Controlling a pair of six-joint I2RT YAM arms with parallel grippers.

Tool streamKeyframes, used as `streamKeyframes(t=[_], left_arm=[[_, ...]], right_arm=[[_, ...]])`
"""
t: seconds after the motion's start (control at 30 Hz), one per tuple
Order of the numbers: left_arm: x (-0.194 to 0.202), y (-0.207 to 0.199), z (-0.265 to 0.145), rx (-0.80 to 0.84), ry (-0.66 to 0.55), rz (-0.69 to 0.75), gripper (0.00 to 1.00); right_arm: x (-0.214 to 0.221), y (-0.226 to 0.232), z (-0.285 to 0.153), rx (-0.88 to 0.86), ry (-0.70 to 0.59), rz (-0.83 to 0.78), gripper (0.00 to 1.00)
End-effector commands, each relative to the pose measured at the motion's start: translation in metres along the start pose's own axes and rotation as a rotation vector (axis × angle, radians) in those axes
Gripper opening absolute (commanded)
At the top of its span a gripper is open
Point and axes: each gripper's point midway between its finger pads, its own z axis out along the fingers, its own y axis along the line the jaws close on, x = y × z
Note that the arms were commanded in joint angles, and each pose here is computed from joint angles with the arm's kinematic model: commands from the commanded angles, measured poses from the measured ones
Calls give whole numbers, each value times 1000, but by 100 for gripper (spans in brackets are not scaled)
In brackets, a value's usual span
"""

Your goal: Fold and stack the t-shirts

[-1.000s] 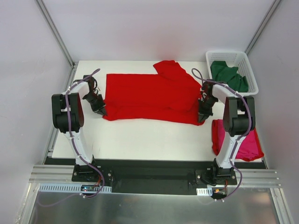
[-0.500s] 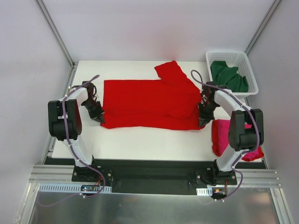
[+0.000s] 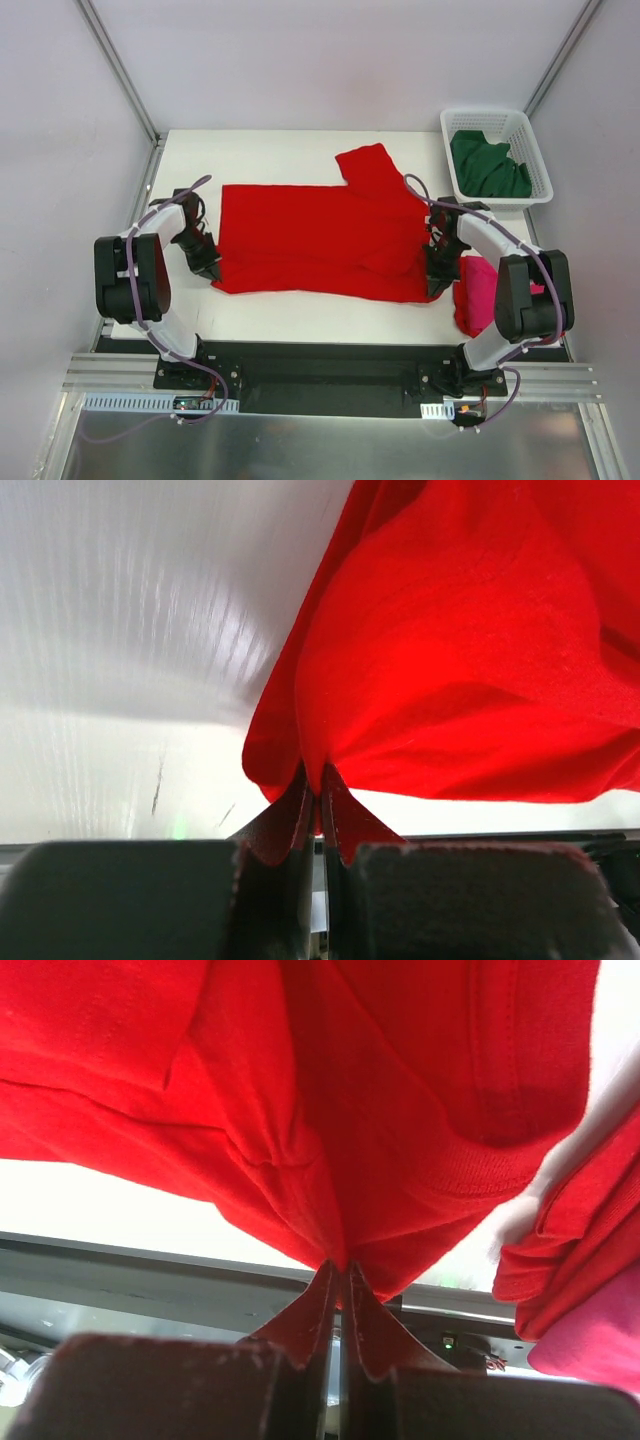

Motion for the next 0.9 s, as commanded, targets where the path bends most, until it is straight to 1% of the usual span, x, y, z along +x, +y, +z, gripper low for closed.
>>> streamKeyframes(t=[0.0, 0.17, 0.5, 0.53, 0.57, 0.6, 0.63, 0.67, 0.7, 0.73, 0.77, 0.83, 0.87], left_arm=[[17, 10, -7, -19, 3, -1, 0], [22, 13, -7, -30, 2, -7, 0], [24, 12, -11, -26, 5, -22, 0], [24, 11, -11, -23, 6, -25, 0], [22, 9, -13, -20, 0, -27, 0], [23, 10, -15, -26, 0, -34, 17], [22, 13, -18, -48, -11, -41, 49], [18, 12, -23, -51, -31, -46, 99], [15, 12, -30, -53, -64, -45, 99], [14, 13, -35, -68, -79, -48, 99], [7, 10, -43, -61, -112, -52, 99], [0, 3, -56, -44, -153, -53, 99], [-9, -6, -67, -12, -189, -56, 99]], right_arm=[[15, -4, -10, 29, 7, -9, 1], [24, -4, -9, 27, 31, -13, 1], [31, -5, -9, 29, 31, -18, 1], [31, -6, -8, 29, 31, -15, 3], [31, -6, -8, 27, 30, -13, 17], [31, -7, -8, 34, 24, -11, 24], [31, -8, -10, 37, 4, -8, 32], [29, -8, -14, 43, -16, -7, 57], [27, -12, -17, 65, -39, -4, 67], [25, -12, -25, 67, -76, -6, 75], [19, -12, -33, 68, -115, 1, 93], [9, -10, -46, 67, -187, -1, 100], [-1, -6, -55, 55, -232, -4, 100]])
